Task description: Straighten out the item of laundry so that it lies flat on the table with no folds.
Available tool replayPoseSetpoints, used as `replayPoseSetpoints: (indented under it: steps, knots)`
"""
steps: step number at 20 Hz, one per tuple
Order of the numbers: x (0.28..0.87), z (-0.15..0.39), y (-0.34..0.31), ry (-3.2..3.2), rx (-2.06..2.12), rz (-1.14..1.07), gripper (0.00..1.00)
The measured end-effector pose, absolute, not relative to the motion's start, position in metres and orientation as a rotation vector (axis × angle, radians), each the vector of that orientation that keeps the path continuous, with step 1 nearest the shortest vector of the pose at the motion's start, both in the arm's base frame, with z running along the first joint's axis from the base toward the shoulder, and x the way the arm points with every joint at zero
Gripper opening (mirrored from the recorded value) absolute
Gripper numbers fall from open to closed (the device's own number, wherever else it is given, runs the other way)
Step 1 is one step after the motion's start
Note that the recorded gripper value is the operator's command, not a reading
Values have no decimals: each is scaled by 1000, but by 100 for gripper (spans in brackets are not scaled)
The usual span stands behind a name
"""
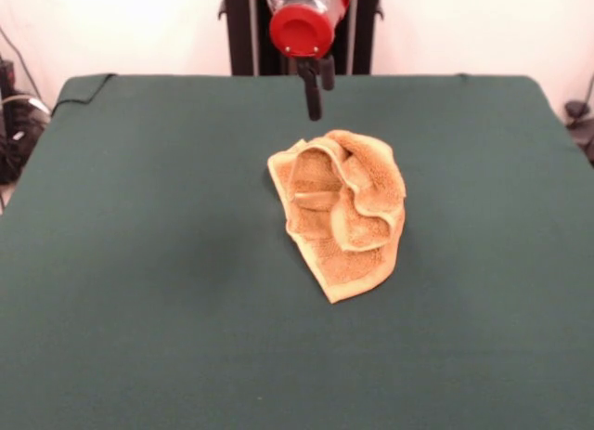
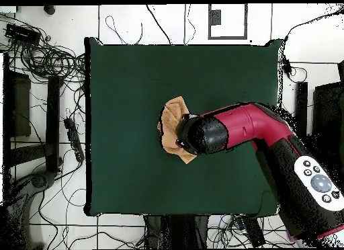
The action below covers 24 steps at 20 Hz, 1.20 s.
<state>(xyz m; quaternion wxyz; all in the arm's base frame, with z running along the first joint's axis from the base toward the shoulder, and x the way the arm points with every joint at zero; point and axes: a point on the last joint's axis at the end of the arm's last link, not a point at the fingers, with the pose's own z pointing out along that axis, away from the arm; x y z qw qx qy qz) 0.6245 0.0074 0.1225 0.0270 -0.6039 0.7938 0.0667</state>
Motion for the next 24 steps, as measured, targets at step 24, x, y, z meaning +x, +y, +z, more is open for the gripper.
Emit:
replayPoseSetpoints:
  steps: [24]
  knots:
    - [607,79,32,2386,-1959,284,100]
